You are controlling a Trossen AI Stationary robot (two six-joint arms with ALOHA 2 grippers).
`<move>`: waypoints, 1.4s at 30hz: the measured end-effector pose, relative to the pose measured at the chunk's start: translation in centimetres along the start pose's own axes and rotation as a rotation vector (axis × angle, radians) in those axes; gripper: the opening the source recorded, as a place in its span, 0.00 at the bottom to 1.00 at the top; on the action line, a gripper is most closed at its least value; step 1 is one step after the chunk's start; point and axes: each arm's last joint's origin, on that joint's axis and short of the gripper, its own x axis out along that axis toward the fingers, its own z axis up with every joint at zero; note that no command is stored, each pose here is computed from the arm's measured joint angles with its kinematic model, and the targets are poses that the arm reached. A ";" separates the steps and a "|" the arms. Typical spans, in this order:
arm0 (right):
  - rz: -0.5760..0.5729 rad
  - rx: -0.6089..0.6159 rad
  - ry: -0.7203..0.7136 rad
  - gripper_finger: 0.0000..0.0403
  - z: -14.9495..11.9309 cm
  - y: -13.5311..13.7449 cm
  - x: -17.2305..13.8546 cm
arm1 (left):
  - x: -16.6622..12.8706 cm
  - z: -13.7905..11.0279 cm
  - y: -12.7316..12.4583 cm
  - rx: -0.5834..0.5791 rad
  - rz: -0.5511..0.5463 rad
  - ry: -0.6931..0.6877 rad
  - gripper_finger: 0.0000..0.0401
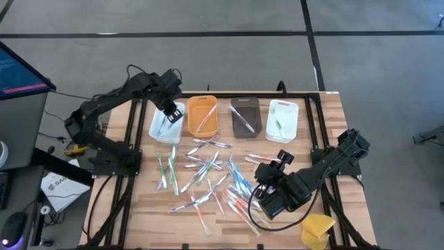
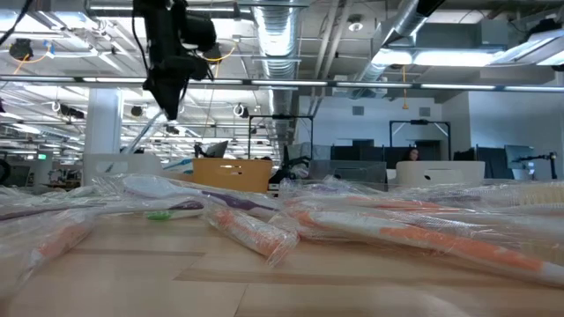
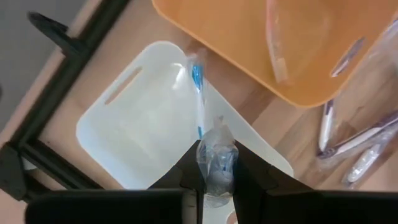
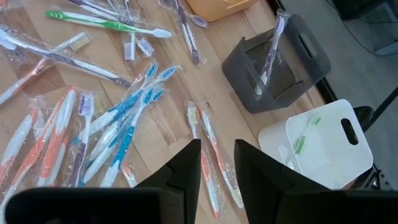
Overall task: Pick & Place Toothbrushes
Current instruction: Put the blue toothbrush into the left white bin, then put the orange toothbrush into the yellow bin
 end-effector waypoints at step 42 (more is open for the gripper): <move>-0.003 -0.099 0.067 0.23 1.0 -0.7 1.2 | -8.8 -4.6 -2.4 0.094 -0.151 -0.546 0.52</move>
